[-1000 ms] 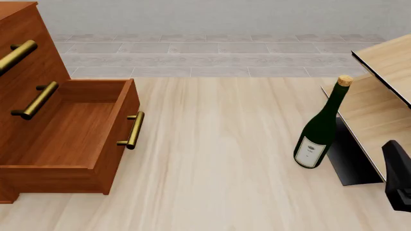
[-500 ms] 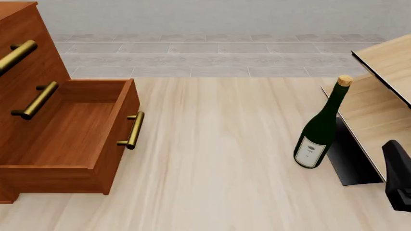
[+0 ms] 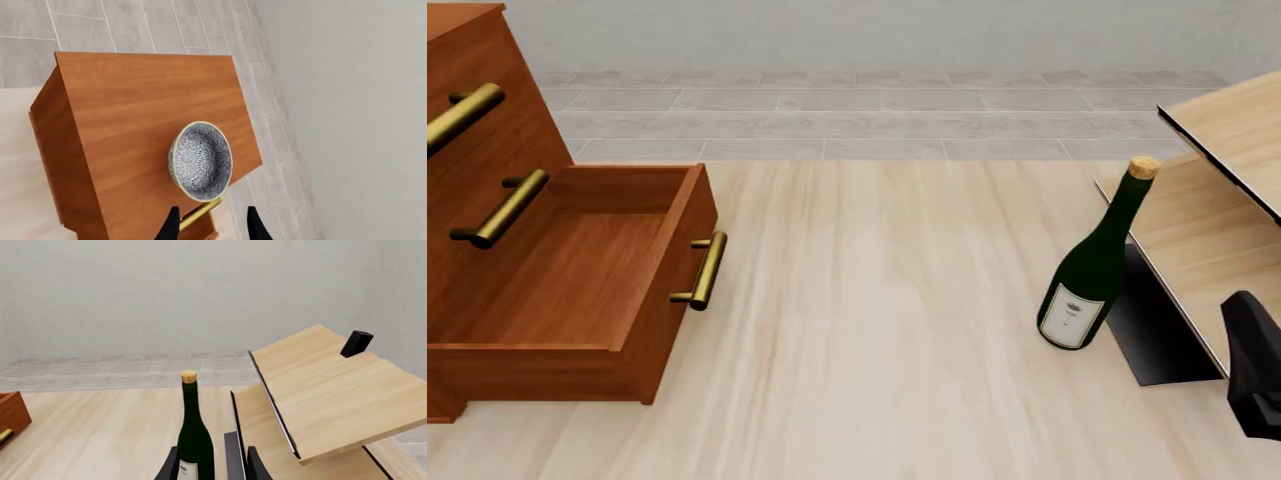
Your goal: Put the bowl on top of the cabinet.
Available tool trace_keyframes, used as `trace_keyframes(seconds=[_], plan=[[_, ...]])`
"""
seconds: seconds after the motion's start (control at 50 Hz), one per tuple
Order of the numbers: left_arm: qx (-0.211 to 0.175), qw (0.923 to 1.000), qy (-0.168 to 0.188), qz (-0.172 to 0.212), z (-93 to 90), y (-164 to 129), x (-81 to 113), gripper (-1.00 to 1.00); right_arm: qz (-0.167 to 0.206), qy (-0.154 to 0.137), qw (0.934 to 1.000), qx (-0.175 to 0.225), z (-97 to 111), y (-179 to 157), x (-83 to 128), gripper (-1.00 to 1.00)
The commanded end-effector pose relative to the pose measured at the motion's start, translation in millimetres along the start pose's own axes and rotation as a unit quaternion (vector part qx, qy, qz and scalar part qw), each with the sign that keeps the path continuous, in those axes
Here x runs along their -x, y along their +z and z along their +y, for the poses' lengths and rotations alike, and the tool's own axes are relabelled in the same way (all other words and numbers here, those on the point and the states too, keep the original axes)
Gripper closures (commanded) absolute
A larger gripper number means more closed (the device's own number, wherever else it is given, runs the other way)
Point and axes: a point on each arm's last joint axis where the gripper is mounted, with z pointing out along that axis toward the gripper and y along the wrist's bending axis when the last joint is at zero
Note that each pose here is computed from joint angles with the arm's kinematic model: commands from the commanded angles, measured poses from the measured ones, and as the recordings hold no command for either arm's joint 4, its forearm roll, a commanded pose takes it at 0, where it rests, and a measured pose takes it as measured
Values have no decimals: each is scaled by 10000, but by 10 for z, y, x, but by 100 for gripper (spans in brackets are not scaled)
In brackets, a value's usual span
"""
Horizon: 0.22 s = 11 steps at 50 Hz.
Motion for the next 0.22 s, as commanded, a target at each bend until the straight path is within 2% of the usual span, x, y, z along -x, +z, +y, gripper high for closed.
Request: trace_keyframes(seconds=[0.02, 0.08, 0.1, 0.2, 0.22], plan=[[-236, 9993, 205, -185, -34, -200, 26, -100, -5, 9, 10000, -12, -1, 0, 9, -100], [-270, 9989, 276, -265, -39, -241, 50, -100, -7, 5, 10000, -14, -2, 0, -6, -100], [-259, 9982, 285, -450, -21, -307, 107, -100, -7, 7, 10000, -22, -3, 1, -8, -100], [-305, 9976, 338, -514, -12, -377, 105, -100, -13, 5, 10000, -30, -4, 1, -6, -100], [-301, 9969, 340, -648, -6, -424, 144, -100, -11, 4, 10000, -29, -3, 1, -6, -100]])
